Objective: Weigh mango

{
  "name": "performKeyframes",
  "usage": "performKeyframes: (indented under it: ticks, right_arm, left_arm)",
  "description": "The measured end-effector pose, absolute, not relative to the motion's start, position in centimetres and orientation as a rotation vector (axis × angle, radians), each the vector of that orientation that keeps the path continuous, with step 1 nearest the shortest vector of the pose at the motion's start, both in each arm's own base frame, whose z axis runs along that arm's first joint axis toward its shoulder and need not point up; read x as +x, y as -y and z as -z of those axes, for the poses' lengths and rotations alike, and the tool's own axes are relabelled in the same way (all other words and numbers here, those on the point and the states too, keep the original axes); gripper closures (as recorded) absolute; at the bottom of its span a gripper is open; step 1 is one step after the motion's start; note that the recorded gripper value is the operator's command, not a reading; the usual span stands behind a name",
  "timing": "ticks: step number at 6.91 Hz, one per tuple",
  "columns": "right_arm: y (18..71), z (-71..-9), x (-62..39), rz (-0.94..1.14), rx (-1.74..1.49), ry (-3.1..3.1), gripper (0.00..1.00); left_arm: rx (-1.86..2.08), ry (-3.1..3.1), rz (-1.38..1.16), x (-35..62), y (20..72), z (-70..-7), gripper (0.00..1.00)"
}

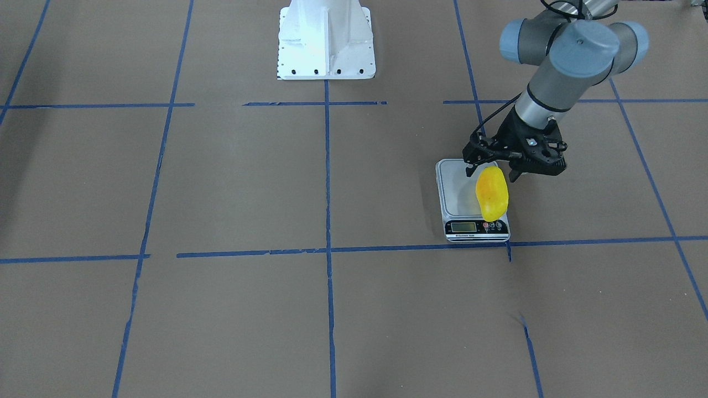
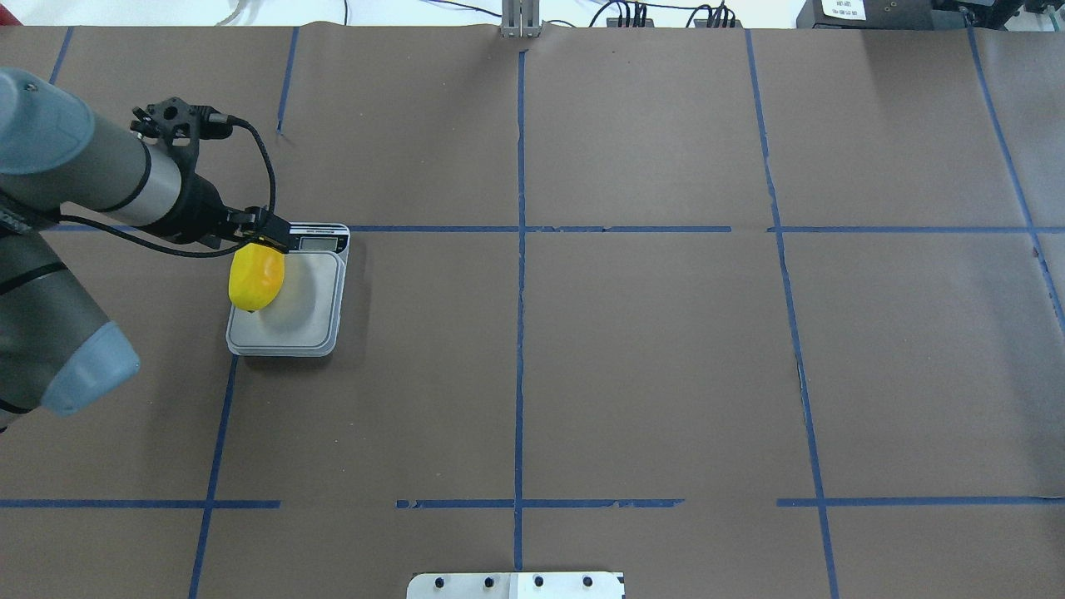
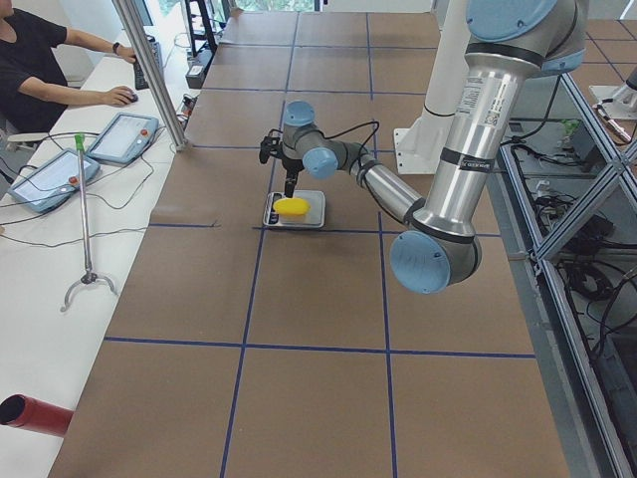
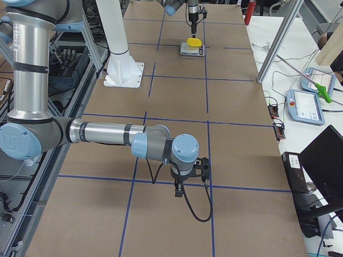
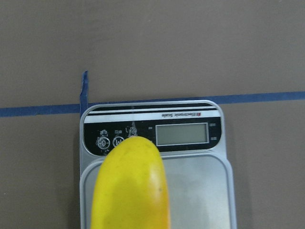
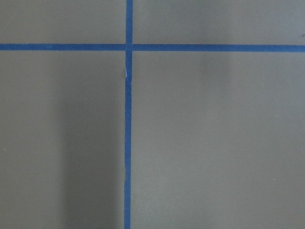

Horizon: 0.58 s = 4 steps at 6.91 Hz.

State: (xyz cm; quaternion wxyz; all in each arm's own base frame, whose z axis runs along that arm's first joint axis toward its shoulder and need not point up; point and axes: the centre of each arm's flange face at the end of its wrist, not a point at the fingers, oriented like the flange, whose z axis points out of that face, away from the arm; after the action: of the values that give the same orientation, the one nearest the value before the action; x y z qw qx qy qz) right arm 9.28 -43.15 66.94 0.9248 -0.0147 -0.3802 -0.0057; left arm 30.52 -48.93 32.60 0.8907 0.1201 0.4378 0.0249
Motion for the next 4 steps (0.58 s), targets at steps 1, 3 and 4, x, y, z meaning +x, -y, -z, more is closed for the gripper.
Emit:
performKeyframes:
  ticks: [1,3,4]
  right_arm:
    - [43.1,-66.9,9.3,0.011,-0.03,0.78,0.0]
    - [43.1,-67.0,9.3,0.011,-0.031,0.78,0.0]
    - [43.1,-67.0,9.3,0.011,-0.03,0.78,0.0]
  left_arm:
    - [0.315,-0.885,-0.058,25.8,49.6,-30.5,0.0]
    - [0.418,-0.796,-0.054,15.4,51.0,-28.3,0.0]
    - [0.426,-0.741,-0.105,11.2,51.8,-29.4,0.0]
